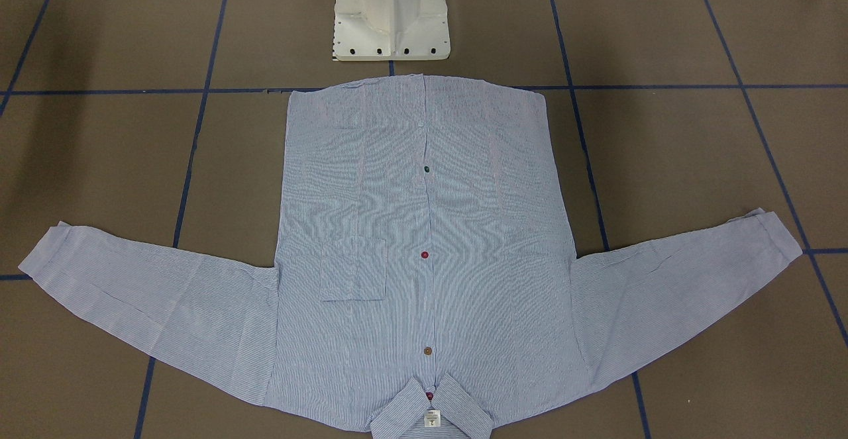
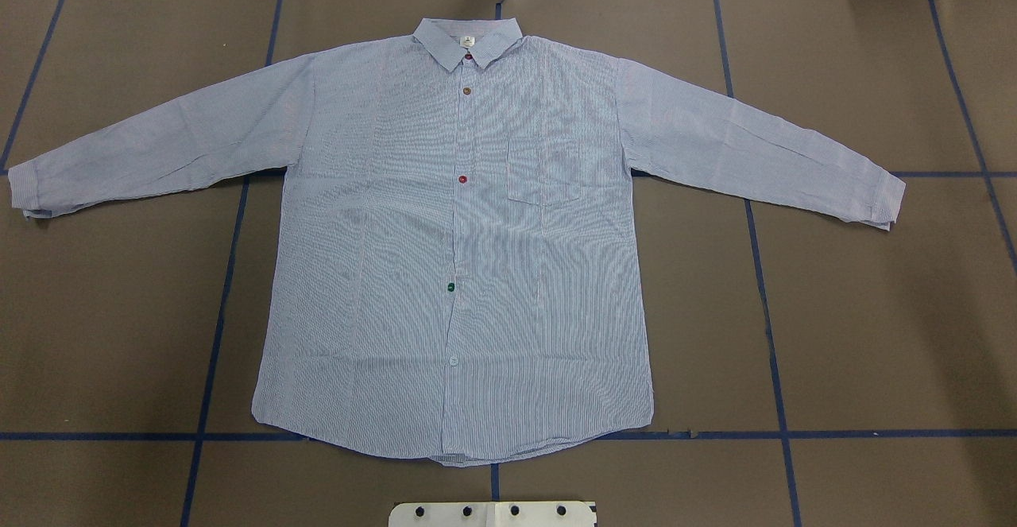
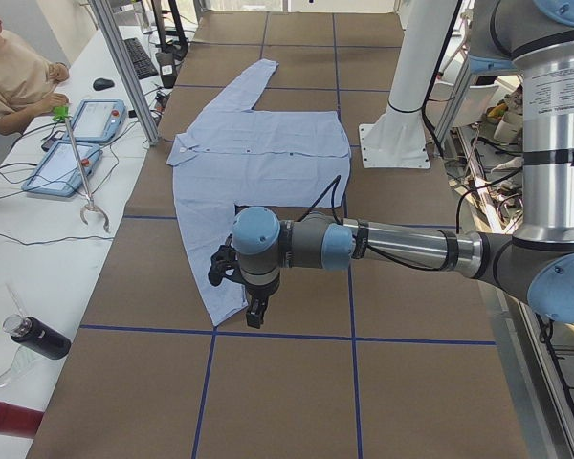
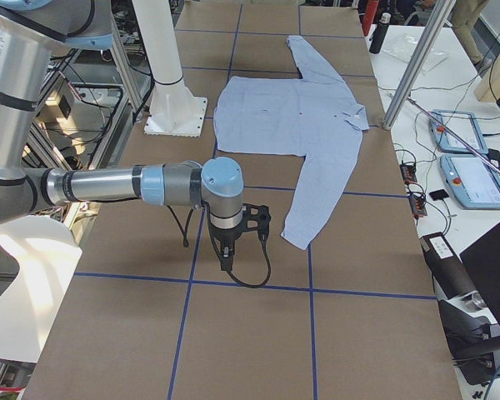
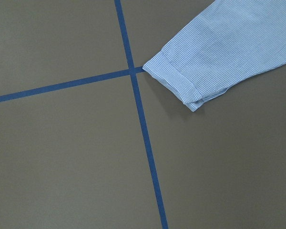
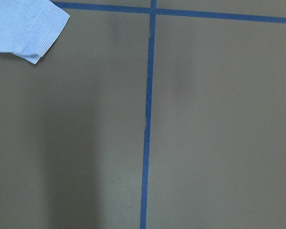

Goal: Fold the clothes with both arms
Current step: 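Move the right gripper toward the cuff of the sleeve nearest it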

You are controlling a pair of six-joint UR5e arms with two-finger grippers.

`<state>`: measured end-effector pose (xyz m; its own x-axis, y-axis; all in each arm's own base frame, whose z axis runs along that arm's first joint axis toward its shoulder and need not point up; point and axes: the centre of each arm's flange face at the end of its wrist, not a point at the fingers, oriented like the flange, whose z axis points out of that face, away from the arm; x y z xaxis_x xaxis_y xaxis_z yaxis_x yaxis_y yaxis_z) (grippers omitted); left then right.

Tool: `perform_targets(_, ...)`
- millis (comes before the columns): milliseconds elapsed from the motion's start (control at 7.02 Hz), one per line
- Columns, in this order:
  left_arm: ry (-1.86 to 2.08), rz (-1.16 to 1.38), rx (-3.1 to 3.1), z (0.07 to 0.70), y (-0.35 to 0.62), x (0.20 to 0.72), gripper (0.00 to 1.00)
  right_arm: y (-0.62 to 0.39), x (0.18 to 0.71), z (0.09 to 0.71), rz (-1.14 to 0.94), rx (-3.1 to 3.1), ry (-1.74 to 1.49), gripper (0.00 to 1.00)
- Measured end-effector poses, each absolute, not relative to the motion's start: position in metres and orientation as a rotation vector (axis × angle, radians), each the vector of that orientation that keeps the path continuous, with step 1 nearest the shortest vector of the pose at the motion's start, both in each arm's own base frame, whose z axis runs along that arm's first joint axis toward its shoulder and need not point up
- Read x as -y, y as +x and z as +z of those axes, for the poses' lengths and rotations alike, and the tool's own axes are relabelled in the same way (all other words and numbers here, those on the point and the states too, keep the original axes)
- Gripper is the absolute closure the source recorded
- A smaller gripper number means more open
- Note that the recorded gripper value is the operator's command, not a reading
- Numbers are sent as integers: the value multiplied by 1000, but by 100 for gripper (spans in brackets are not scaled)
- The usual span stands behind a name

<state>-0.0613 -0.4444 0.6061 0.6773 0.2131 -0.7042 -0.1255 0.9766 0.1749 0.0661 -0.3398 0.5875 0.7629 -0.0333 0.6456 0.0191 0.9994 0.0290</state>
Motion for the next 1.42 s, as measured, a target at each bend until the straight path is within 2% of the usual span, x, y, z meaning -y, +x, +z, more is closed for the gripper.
perform_targets(427,149,206,-800,589,-62,444,0,66,341,585,-31,703,28,0)
perform_targets(997,283,254,-775,534,-62,449,0,65,368,583,-68,704,180,0)
perform_targets(1424,521,353,-744,503,-62,463,0,18,411,566,61,771,216,0)
